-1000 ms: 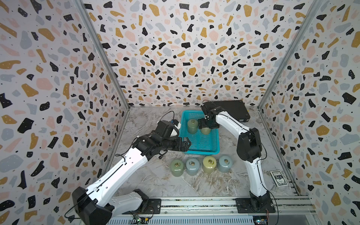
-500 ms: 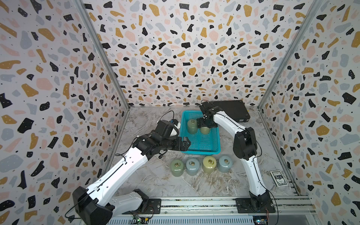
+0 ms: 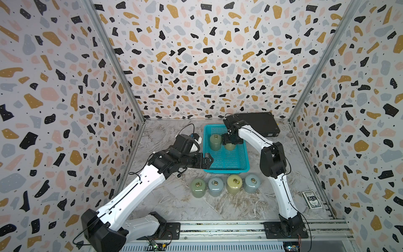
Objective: Take the tea canister out of the basket
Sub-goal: Pick up the tea canister from the basket.
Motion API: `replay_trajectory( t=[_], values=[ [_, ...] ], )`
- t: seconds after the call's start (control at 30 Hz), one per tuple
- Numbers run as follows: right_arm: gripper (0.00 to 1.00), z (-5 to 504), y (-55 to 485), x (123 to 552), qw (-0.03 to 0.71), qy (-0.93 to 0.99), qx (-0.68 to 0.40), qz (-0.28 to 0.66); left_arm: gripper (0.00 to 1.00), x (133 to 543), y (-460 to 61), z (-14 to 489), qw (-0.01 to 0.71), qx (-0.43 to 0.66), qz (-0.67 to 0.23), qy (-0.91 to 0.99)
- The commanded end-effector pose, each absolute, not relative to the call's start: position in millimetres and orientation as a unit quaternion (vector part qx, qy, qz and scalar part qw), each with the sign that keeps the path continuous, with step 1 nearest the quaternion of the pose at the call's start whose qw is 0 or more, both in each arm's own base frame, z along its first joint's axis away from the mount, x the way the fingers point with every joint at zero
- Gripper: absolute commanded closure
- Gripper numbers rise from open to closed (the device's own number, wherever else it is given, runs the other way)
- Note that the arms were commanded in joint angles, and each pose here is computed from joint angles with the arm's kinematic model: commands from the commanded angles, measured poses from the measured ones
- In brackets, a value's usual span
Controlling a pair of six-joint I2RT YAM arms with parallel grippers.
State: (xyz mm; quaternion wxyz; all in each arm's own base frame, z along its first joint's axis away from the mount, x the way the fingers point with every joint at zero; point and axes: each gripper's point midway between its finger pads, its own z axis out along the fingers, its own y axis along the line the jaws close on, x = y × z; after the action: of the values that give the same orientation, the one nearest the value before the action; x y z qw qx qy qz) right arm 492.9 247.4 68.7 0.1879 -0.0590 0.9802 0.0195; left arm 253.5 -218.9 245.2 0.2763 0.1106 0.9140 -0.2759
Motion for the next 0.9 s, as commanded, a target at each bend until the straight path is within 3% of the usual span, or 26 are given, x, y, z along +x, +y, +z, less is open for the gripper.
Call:
replay_trajectory(
  t=[0.0, 0.43, 0.87],
  values=[
    [0.19, 119, 237, 493, 0.22, 0.973, -0.059, 0.019, 0.0, 255, -221, 263, 0.299, 0.117, -0.294, 0.9],
    [0.19, 207, 227, 462, 0.265, 0.961, -0.056, 0.054, 0.0, 245, -233, 268, 0.29, 0.129, -0.342, 0.885],
    [0.17, 249, 176, 373, 0.281, 0.958, -0.032, 0.055, 0.0, 232, -244, 263, 0.256, 0.136, -0.378, 0.879]
  ],
)
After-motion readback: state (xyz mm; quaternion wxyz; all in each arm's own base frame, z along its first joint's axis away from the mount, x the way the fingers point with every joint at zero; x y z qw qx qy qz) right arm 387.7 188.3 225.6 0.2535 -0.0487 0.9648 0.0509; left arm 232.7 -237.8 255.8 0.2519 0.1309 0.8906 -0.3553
